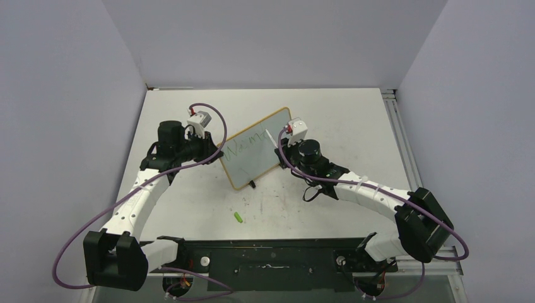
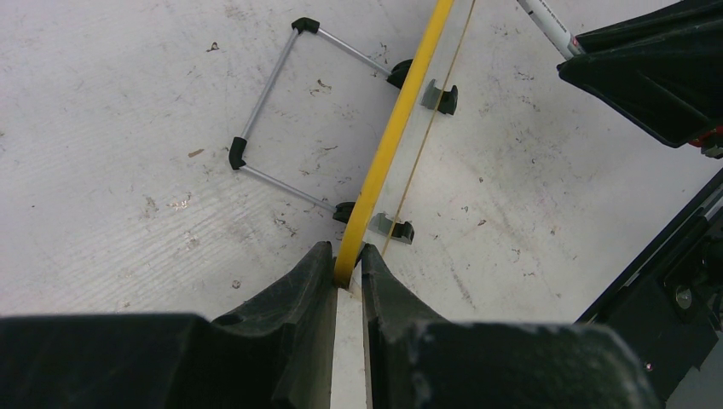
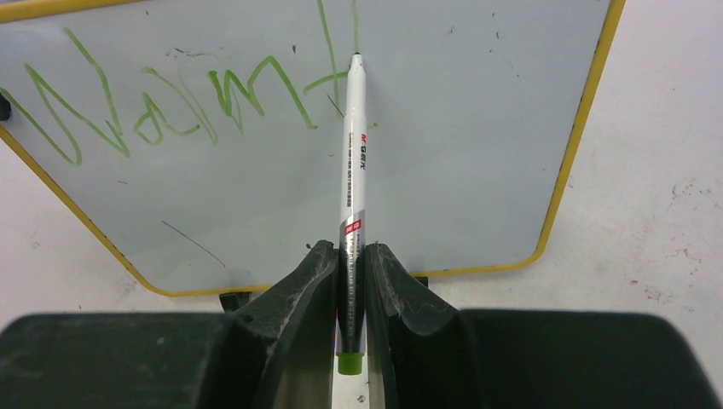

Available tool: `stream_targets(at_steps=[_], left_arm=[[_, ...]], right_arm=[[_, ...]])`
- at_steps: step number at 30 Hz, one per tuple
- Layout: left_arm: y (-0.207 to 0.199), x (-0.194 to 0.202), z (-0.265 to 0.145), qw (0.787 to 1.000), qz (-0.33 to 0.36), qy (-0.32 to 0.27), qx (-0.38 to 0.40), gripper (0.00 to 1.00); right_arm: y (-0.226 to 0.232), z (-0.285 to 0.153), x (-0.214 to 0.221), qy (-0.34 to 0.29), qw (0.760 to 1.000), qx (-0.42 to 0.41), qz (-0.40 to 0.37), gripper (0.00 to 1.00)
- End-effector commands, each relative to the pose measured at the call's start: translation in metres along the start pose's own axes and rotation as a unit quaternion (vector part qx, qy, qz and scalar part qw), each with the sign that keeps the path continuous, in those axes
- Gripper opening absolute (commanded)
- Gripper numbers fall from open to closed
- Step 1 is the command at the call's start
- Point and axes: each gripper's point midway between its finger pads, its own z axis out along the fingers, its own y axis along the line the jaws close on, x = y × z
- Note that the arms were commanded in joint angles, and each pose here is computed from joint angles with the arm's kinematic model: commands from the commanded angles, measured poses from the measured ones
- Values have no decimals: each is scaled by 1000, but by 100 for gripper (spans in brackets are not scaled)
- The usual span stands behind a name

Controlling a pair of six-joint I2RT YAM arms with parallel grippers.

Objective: Write a sentence on the whiteboard

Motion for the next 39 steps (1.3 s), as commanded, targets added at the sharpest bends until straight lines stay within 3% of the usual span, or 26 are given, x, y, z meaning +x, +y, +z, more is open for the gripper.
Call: stream_targets(at_steps=[1,11,27,39], left_arm=[[-2,-11,-5,1000,18,-8,-5,0],[-2,-10,-5,1000,17,-8,-5,0],[-2,-10,-5,1000,17,-8,-5,0],[-2,-10,-5,1000,17,-7,-5,0]], right_arm=[[-1,-1,18,22,1000,-3,7,5],[-3,-5,30,36,999,-2,11,5],[1,3,-18,-29,1000,-2,2,5],[-6,9,-26,-34,999,17,4,5]])
